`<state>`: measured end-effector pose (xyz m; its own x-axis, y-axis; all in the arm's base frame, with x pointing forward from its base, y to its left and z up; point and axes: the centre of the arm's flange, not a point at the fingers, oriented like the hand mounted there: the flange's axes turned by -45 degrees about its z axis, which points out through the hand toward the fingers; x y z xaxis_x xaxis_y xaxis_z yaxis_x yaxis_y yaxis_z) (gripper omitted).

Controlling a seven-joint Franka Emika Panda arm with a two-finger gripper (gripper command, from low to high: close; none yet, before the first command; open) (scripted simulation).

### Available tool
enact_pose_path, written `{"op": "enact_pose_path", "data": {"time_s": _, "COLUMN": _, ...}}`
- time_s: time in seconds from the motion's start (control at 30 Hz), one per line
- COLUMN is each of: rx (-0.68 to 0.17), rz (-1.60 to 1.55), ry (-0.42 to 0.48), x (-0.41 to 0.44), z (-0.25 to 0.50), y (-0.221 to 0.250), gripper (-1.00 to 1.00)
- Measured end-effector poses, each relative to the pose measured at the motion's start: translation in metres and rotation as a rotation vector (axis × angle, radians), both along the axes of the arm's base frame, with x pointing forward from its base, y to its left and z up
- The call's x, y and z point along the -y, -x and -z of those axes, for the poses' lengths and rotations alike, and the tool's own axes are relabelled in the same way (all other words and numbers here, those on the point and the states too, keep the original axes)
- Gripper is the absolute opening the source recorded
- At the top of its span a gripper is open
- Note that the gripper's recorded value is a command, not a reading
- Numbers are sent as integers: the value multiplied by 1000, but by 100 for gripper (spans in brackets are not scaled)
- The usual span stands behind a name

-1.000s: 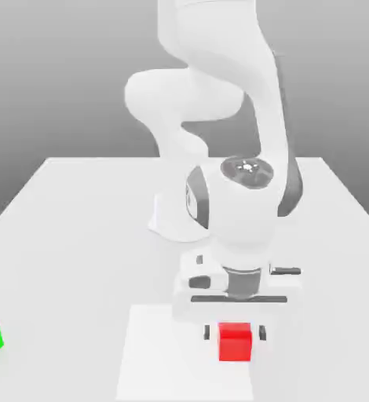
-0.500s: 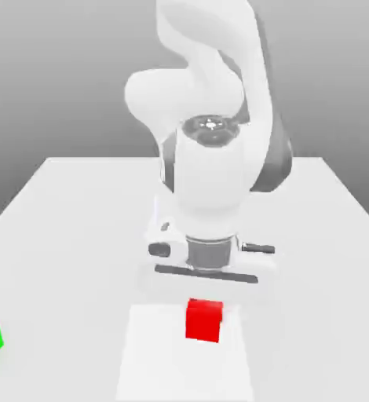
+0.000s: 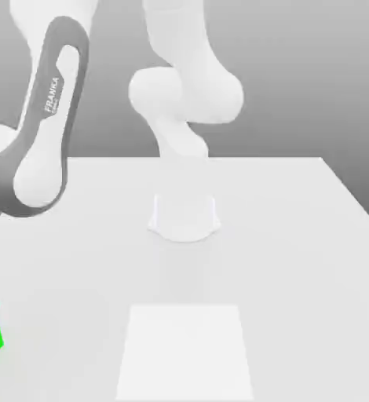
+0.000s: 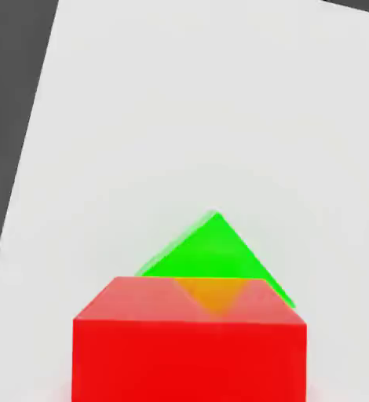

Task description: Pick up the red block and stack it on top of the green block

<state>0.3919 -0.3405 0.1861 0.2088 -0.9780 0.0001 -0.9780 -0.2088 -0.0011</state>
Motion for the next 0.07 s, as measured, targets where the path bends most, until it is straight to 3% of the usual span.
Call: {"op": "enact_pose_path", "data": {"time_s": 0.07, "rx": 0, "rz": 0, "ry": 0, "x": 0, "z": 0, "y": 0, "gripper": 100}}
